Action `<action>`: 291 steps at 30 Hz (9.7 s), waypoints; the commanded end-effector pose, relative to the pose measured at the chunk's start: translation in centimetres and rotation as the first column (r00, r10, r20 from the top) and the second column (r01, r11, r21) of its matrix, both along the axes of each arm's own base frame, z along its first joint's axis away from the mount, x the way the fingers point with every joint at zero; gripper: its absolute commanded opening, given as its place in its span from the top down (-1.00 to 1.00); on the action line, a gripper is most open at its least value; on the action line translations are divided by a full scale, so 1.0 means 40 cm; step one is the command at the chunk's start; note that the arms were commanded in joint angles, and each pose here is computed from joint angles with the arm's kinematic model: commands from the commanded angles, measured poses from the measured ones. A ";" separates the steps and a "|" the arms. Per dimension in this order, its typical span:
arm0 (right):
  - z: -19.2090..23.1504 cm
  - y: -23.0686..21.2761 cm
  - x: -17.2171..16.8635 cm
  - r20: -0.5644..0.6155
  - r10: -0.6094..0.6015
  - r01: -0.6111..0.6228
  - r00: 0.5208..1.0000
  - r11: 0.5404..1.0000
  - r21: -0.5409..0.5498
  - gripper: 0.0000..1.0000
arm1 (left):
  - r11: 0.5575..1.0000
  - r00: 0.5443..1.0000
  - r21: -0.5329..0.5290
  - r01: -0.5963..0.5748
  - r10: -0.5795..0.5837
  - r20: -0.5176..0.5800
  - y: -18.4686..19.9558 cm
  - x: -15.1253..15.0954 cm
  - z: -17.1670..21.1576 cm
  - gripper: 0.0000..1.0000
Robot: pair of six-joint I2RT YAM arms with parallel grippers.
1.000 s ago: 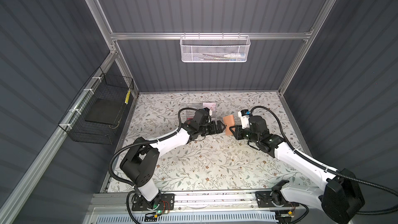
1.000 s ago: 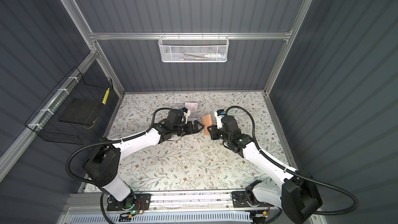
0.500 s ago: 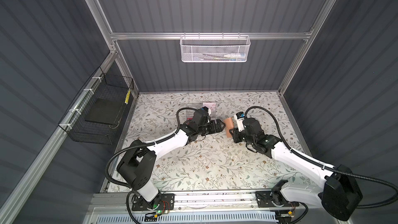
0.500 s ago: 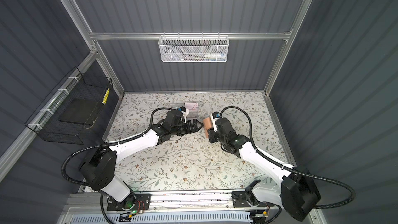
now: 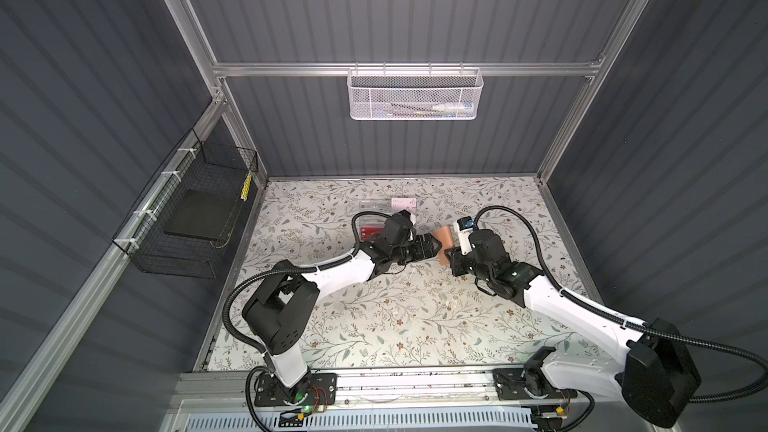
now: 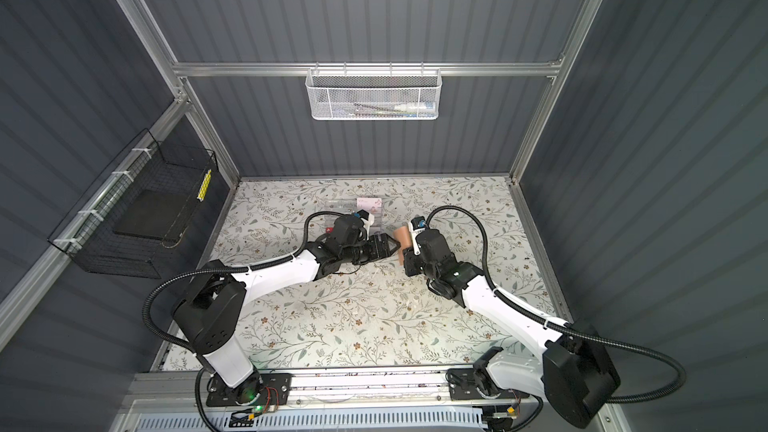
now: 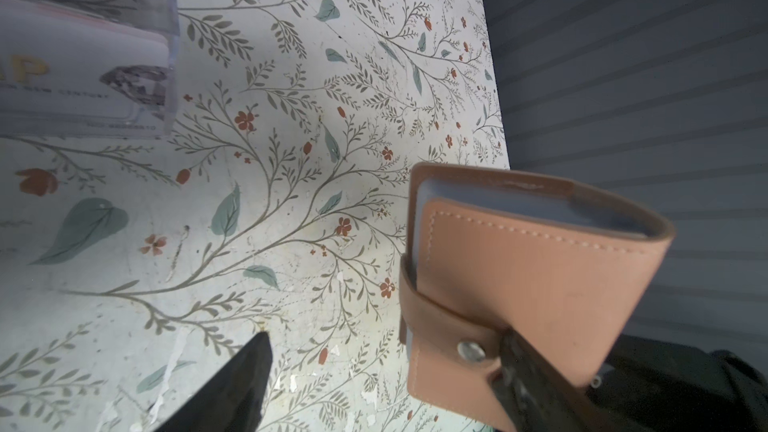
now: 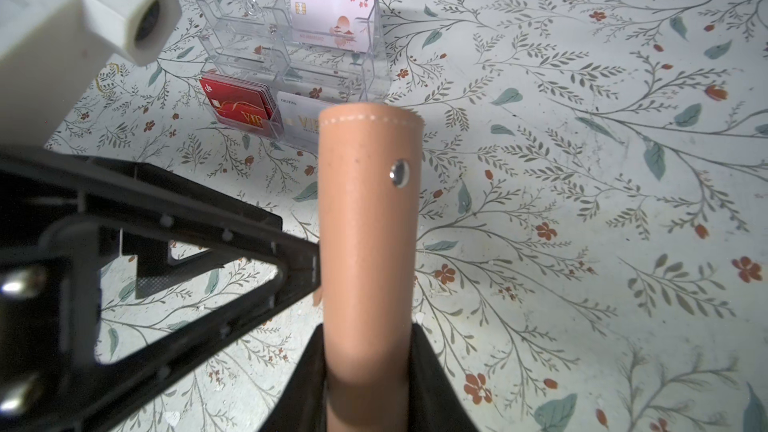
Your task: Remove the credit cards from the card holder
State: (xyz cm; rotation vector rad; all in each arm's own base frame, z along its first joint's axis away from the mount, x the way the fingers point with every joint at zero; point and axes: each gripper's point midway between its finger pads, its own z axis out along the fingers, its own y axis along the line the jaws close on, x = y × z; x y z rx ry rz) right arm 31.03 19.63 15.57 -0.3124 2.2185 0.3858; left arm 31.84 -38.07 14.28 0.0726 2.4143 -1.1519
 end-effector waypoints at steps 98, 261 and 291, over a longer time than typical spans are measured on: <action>-0.029 -0.053 0.046 -0.136 -0.072 0.103 0.988 0.965 0.239 1.00 | 0.988 0.993 0.126 0.092 -0.100 0.063 -0.028 -0.092 -0.040 1.00; -0.145 -0.007 -0.174 -0.208 -0.051 0.123 0.977 0.930 0.346 -0.98 | 0.986 0.993 -0.126 -0.109 0.114 0.037 0.181 -0.025 -0.054 -1.00; -0.107 -0.011 -0.191 -0.149 -0.017 0.072 0.989 0.925 0.373 -0.98 | 0.964 0.980 -0.180 -0.197 0.200 -0.005 0.154 -0.045 -0.107 -1.00</action>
